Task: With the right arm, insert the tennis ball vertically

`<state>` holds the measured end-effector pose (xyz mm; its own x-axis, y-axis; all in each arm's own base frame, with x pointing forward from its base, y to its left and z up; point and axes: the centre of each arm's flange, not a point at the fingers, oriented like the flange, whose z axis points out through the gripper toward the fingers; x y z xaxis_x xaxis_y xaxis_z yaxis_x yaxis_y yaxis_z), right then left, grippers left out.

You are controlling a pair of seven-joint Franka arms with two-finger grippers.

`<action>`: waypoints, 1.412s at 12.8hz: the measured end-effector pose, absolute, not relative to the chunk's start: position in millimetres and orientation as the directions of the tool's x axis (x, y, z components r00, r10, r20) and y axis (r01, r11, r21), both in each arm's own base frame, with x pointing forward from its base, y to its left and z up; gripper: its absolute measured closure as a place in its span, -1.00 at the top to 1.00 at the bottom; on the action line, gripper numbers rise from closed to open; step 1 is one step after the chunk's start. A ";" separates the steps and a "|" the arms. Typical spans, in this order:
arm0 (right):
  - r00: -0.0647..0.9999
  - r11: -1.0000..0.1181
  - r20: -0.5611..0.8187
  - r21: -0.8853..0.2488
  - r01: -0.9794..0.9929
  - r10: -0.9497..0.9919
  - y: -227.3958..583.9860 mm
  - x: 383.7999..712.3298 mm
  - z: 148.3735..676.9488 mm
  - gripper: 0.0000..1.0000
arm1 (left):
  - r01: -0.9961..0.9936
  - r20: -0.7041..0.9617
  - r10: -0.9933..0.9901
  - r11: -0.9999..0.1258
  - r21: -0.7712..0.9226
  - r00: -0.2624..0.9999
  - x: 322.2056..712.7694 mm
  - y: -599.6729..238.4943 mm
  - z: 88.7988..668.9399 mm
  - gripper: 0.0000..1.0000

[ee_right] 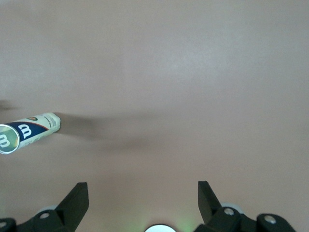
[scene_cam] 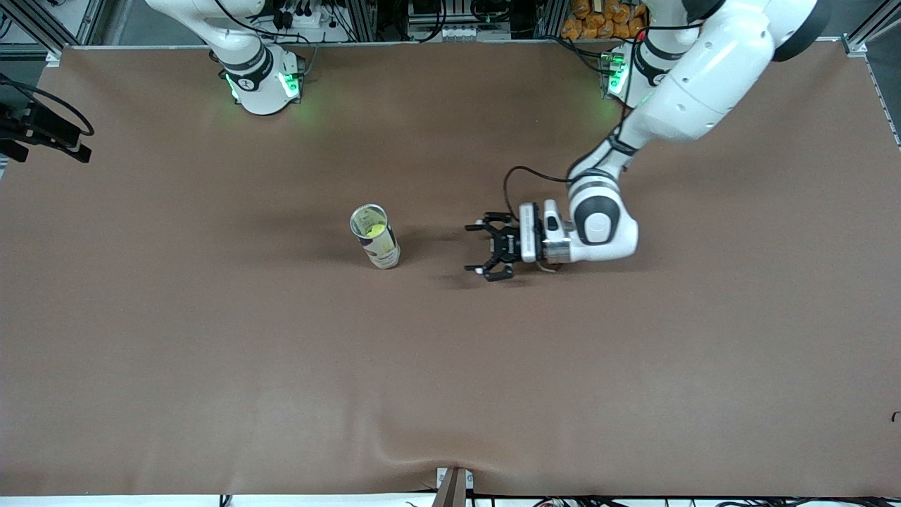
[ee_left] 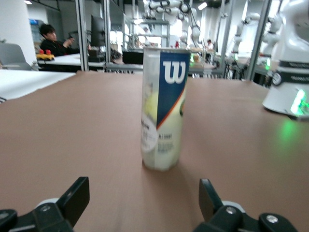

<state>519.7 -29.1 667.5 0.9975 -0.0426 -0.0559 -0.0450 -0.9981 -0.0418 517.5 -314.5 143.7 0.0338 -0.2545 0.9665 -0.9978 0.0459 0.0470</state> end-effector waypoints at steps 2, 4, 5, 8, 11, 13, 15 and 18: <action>0.997 -0.998 -0.060 -0.041 -0.046 -0.043 -29.4 519.2 667.1 1.00 | -0.993 0.950 -0.310 0.107 0.058 0.022 530.7 -272.8 143.0 1.00; 0.997 -0.998 -0.060 -0.040 -0.045 -0.043 -29.2 519.2 667.1 1.00 | -0.986 0.930 -0.367 0.149 0.081 0.020 543.9 -228.8 140.8 1.00; 0.997 -0.998 -0.058 -0.040 -0.045 -0.042 -29.0 519.4 667.3 1.00 | -0.981 0.922 -0.387 0.170 0.096 0.023 548.6 -206.8 140.4 1.00; 0.998 -0.998 -0.051 -0.039 -0.045 -0.043 -29.2 520.2 667.9 1.00 | -0.967 0.871 -0.492 0.211 0.142 0.021 561.3 -144.2 143.7 1.00; 0.998 -0.998 -0.050 -0.038 -0.045 -0.043 -29.3 520.3 668.0 1.00 | -0.959 0.789 -0.614 0.204 0.195 0.029 574.1 -108.4 172.8 1.00; 0.998 -0.998 -0.049 -0.038 -0.045 -0.043 -29.3 520.4 668.1 1.00 | -0.953 0.700 -0.713 0.175 0.249 0.052 581.6 -94.4 202.6 1.00; 0.998 -0.998 -0.049 -0.038 -0.045 -0.043 -29.3 520.4 668.1 1.00 | -0.942 0.604 -0.792 0.136 0.308 0.083 591.0 -81.9 229.4 1.00; 0.998 -0.998 -0.049 -0.038 -0.045 -0.043 -29.4 520.4 668.1 1.00 | -0.919 0.441 -0.882 0.023 0.394 0.167 609.9 -62.8 262.4 1.00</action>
<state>520.4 -29.4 668.1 0.9979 -0.0432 -0.0492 -0.0451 -0.9983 -0.0380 609.9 -62.8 262.4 0.1674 -0.8818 0.4410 -0.9189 0.0225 0.3939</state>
